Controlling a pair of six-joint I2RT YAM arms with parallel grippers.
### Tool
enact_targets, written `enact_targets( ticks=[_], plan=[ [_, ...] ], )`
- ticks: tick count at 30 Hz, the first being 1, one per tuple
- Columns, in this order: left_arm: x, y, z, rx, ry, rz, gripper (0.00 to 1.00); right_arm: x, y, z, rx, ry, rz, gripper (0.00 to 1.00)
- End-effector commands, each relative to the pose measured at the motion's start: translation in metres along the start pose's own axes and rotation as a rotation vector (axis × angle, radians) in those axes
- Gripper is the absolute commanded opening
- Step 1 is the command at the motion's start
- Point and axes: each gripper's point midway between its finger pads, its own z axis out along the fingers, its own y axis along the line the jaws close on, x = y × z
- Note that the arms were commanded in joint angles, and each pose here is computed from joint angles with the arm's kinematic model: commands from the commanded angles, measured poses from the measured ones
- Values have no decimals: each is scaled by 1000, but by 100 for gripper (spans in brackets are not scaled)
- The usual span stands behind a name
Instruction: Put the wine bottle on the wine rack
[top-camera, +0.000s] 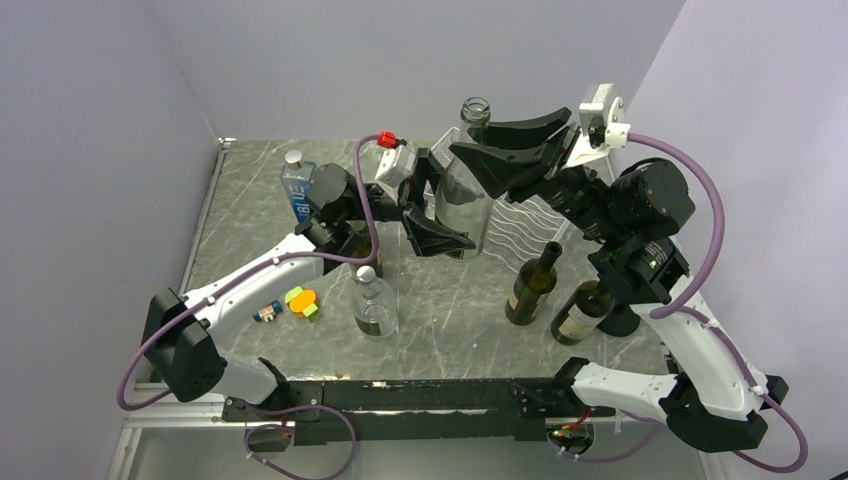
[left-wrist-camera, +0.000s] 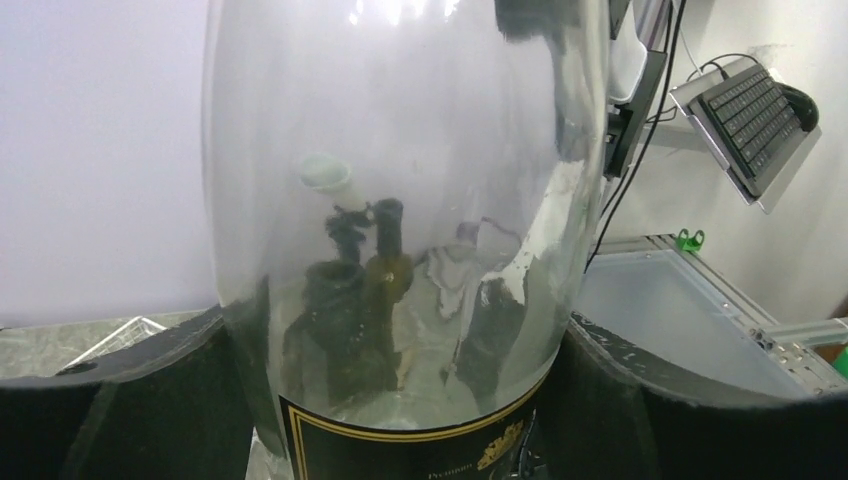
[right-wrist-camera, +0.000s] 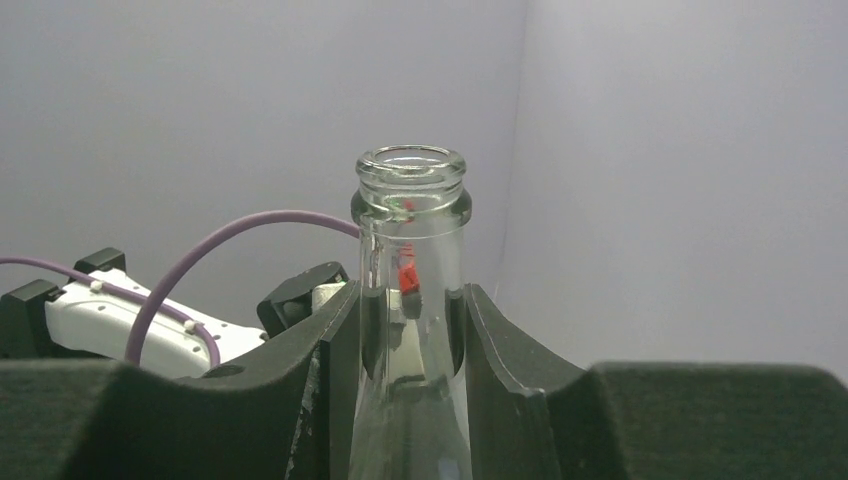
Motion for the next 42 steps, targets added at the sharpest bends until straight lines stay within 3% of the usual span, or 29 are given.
enact_targets(
  ticks=[1,2,5,7,9,11,13,21,28,33,38,42],
  plan=[
    [-21,4,4,-54,-10,86,26,-107,7,-19,10,-345,-132,0],
    [-24,10,4,-87,-16,106,3,-103,6,-19,16,-332,-125,0],
    [-31,23,2,-158,-14,178,1,-93,1,-21,47,-296,-103,0],
    [-35,32,0,-203,-9,244,1,-86,-3,-23,70,-270,-103,10],
    [-42,45,-3,-271,-4,321,1,-80,-3,-26,66,-253,-125,36],
    [-50,60,-8,-339,9,442,1,-72,-6,-27,84,-239,-135,73],
    [-60,74,-14,-414,14,559,1,-66,-13,-30,122,-227,-141,98],
    [-85,120,-41,-665,75,925,1,-53,-26,-37,191,-164,-181,100],
    [-97,144,-64,-789,243,1323,1,-48,-50,-36,328,-9,-125,99],
    [-96,151,-67,-750,367,1537,1,-9,-74,-30,438,242,-93,93],
    [-89,151,-71,-697,481,1626,1,40,-76,-36,436,527,-39,85],
    [-80,147,-74,-627,574,1670,1,84,-73,-61,430,757,19,85]
  ],
)
